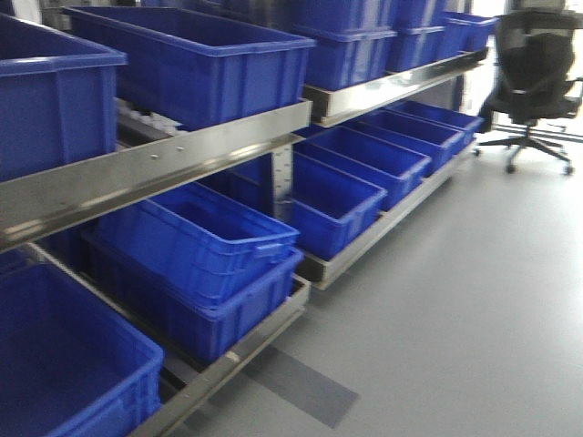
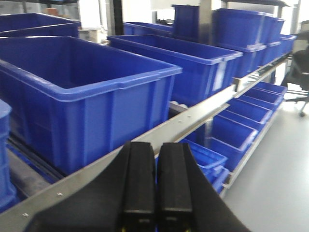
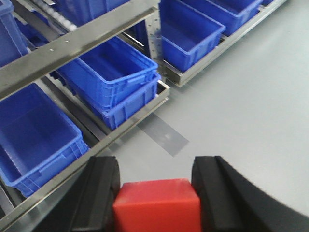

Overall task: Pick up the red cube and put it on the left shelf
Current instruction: 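Approach the shelf and move the right gripper over a blue crate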

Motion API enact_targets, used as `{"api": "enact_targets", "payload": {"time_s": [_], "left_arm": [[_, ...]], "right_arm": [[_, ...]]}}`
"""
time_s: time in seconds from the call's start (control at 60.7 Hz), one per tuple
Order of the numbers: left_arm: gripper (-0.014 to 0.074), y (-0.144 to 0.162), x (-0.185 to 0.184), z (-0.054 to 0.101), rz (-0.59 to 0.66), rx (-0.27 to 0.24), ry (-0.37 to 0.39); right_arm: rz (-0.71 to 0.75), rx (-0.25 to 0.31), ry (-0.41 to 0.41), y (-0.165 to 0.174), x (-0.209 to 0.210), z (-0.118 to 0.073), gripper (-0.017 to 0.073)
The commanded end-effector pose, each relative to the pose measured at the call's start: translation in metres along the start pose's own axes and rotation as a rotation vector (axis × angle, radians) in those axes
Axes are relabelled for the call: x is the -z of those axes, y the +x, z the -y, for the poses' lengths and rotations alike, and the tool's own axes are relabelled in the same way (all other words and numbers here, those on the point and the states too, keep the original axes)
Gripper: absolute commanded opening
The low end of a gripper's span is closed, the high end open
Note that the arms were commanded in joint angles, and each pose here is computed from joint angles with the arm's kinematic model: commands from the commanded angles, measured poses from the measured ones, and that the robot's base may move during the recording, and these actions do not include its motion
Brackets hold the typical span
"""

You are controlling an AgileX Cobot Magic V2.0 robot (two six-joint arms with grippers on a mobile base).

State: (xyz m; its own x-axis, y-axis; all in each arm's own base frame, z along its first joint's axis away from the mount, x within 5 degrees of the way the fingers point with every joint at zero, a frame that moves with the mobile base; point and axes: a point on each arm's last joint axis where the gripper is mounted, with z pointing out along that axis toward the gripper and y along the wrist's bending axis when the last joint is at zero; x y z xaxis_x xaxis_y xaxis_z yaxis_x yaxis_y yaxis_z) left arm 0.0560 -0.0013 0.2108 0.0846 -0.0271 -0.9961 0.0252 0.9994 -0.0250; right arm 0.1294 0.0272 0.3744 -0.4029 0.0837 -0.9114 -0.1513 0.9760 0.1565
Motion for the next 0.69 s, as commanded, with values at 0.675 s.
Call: {"api": "enact_targets", "payload": {"time_s": [0.675], "left_arm": [[0.0101,-0.0002,0.001,0.0002,0.075,0.0,0.006]], "right_arm": [[0.107,0.01,-0.014,-0.0144,0.0046,-0.0024,0.0056]]}}
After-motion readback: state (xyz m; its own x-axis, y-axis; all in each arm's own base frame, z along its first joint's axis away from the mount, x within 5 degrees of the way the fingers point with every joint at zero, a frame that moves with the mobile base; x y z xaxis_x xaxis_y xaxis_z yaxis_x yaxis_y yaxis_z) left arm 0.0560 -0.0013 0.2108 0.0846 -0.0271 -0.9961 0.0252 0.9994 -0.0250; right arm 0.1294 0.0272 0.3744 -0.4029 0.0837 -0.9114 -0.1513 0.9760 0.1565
